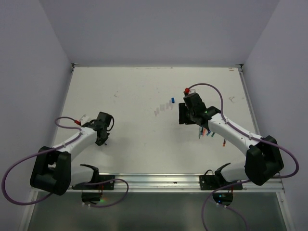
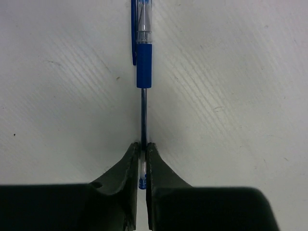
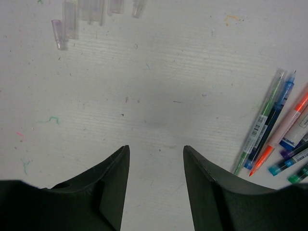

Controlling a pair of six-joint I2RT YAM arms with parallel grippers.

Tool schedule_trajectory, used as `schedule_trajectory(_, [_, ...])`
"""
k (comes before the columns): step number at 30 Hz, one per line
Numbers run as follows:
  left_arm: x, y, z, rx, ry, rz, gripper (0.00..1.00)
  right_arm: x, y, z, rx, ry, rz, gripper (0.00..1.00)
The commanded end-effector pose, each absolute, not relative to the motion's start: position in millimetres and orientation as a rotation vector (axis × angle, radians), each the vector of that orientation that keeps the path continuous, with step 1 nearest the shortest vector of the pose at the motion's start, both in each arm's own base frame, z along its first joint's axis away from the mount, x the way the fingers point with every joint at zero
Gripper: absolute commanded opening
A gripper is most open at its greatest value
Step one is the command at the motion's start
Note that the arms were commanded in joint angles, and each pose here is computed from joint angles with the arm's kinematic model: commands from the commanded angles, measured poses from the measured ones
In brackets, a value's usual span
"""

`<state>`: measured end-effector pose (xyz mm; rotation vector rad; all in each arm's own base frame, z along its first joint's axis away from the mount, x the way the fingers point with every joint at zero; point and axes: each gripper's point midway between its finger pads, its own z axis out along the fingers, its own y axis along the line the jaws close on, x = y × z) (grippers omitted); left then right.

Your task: Open the pen caps

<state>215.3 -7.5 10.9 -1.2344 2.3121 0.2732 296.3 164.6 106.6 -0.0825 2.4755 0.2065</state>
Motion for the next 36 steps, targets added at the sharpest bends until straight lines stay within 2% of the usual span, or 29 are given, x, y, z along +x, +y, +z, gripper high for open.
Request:
schedule_trajectory(1, [215,-15,-3,-1.218,2.346,0.205,0.07,301,168,121,-0.067,2.426,0.229,0.52])
schedule_trajectory(3, [220,-20,3,-1.17,2.344,0.141,0.0,301,170,122,-0.07,2.427,0.242,0.52])
schedule_trajectory(6, [234,-30,22,-1.084,2.303,0.005,0.0,299,173,120,-0.072,2.433,0.264,0.52])
schedule_trajectory(10, [269,-65,71,-0.805,2.182,-0.33,0.0,295,186,121,-0.084,2.434,0.362,0.52])
schedule_trajectory(14, [273,-124,128,-0.429,2.005,-0.772,0.0,293,221,133,-0.135,2.387,0.609,0.52])
schedule_trajectory(17, [270,-156,148,-0.262,1.932,-0.968,0.0,287,254,148,-0.169,2.338,0.861,0.52])
schedule_trajectory(20, [264,-184,160,-0.138,1.88,-1.087,0.0,284,276,167,-0.164,2.256,1.059,0.52])
schedule_trajectory(26, [247,-247,179,0.037,1.812,-1.253,0.0,286,294,199,-0.136,2.12,1.235,0.52])
schedule_trajectory(36, [243,-295,189,0.097,1.812,-1.335,0.0,286,293,203,-0.086,2.084,1.235,0.47])
